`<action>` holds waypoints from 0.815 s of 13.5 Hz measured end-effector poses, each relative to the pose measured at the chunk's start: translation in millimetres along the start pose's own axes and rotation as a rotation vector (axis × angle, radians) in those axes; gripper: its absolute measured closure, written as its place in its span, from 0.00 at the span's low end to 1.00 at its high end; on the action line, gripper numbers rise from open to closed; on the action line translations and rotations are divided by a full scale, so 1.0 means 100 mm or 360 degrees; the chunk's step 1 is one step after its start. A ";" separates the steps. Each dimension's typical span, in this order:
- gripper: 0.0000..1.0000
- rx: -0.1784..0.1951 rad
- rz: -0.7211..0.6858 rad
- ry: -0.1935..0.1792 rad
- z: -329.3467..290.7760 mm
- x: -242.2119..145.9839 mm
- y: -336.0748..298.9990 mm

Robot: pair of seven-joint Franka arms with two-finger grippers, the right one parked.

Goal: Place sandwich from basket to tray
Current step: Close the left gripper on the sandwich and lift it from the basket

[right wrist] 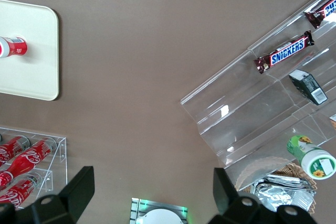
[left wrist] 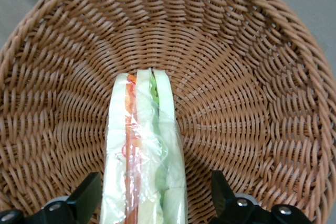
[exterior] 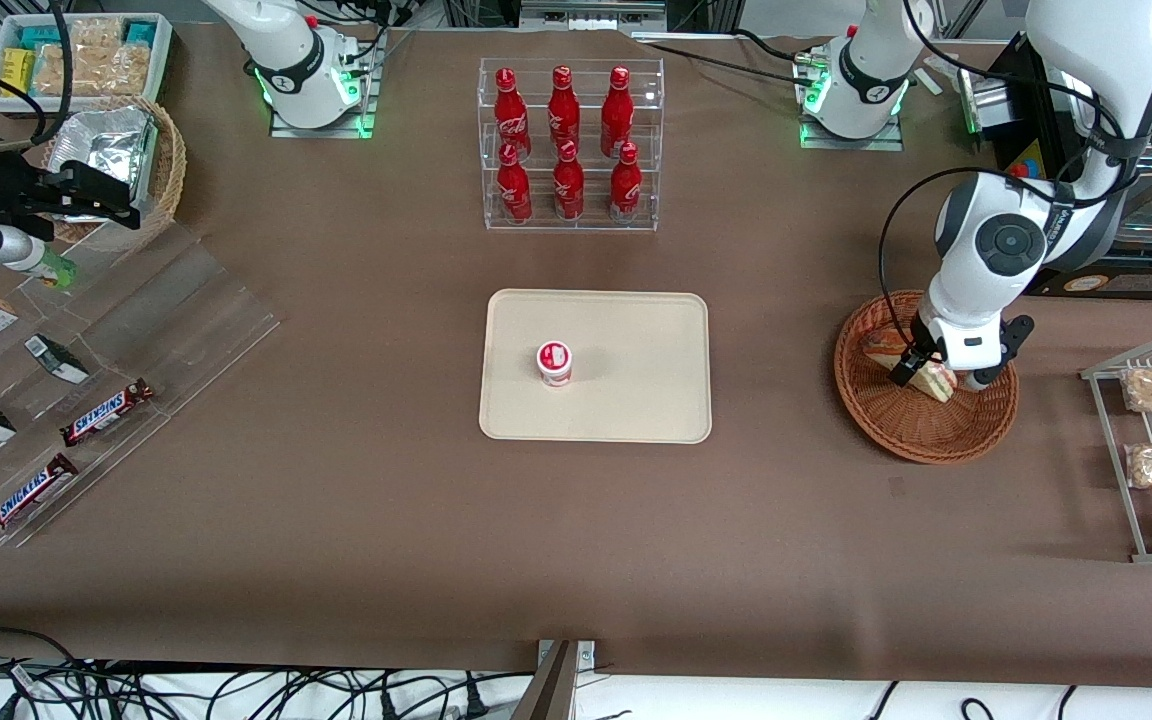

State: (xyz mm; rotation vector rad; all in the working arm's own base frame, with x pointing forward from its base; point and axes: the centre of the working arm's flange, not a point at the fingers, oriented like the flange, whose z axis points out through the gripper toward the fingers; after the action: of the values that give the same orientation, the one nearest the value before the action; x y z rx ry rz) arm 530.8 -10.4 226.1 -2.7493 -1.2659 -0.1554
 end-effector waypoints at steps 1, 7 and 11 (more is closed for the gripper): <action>0.15 -0.0001 0.0000 0.0000 0.01 0.00 0.00; 0.66 -0.0015 0.0001 0.0014 -0.04 0.02 0.02; 0.81 0.0078 0.0091 0.0028 -0.39 0.19 0.08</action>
State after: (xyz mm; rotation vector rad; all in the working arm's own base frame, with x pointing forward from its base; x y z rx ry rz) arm 547.4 -6.9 266.5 -2.7327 -1.1693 -0.1415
